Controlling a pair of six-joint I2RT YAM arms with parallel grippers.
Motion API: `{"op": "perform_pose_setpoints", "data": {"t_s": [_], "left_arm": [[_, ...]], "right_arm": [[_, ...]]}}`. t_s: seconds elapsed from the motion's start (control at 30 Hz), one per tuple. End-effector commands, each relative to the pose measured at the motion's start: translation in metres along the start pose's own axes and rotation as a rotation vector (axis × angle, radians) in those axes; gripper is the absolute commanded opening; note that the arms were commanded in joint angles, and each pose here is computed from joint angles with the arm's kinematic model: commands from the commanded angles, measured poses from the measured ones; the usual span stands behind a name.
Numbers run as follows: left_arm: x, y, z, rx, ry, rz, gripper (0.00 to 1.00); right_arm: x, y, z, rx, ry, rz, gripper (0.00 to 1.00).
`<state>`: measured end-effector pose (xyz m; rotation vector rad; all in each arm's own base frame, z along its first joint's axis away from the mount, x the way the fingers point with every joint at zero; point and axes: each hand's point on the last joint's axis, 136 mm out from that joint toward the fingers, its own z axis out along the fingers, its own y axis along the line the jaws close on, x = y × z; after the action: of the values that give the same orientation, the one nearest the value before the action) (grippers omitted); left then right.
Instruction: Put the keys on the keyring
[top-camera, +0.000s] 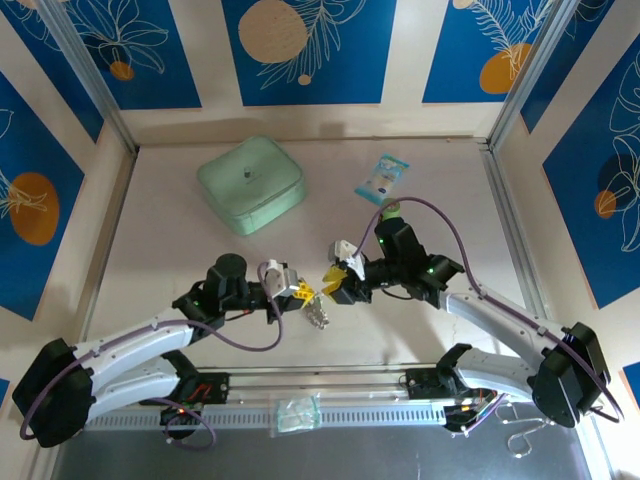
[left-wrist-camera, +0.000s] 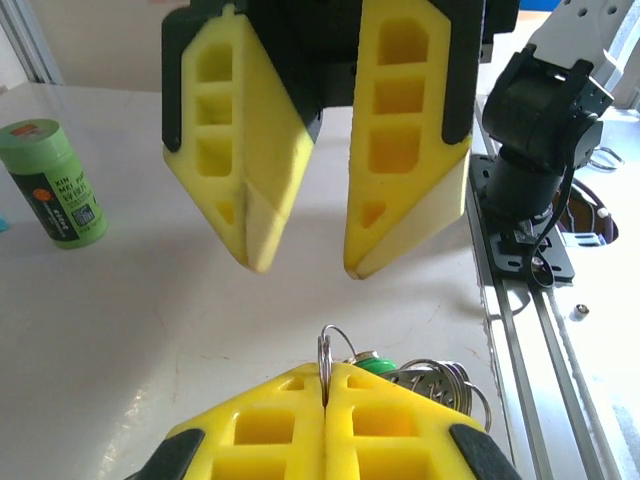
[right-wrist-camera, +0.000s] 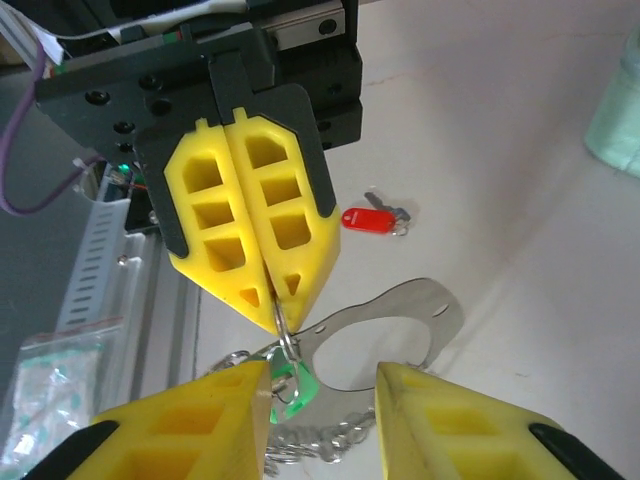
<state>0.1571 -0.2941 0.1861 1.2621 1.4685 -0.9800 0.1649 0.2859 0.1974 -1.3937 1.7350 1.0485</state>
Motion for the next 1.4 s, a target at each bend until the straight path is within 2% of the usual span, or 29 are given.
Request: {"op": "perform_pose_setpoints", "data": {"t_s": [0.0,0.23,0.43,0.63,1.0,1.23,1.33,1.37], "left_arm": [[-0.025,-0.003,-0.003,0.003,-0.101,0.053,0.0],[-0.026,-0.003,-0.004,-0.003,-0.109,0.066,0.0],[-0.027,-0.003,-0.006,-0.012,-0.11,0.077,0.0],[-0.028,-0.004,-0.008,-0.014,-0.112,0.08,0.0],[-0.053,-0.007,-0.01,0.015,-0.197,0.088,0.0],[-0.047,-0.004,-0.01,-0.005,-0.194,0.086,0.0],[-0.046,-0.005,-0.01,-0.002,-0.196,0.082,0.0],[-0.046,-0.005,-0.009,0.0,-0.197,0.08,0.0]], "right_arm": [[-0.002,0.006,0.003,-0.051,-0.014,0.04,0.33],[0.002,0.009,0.009,-0.088,0.012,0.062,0.31],[0.001,0.011,0.007,-0.093,0.008,0.059,0.12],[0.001,0.009,0.002,-0.078,0.011,0.054,0.0],[0.009,0.006,0.015,-0.109,0.013,0.087,0.0],[0.003,0.008,0.007,-0.084,-0.017,0.053,0.0],[-0.005,0.008,0.002,-0.067,-0.051,0.025,0.19],[-0.008,0.01,0.001,-0.072,-0.067,0.014,0.21]]}}
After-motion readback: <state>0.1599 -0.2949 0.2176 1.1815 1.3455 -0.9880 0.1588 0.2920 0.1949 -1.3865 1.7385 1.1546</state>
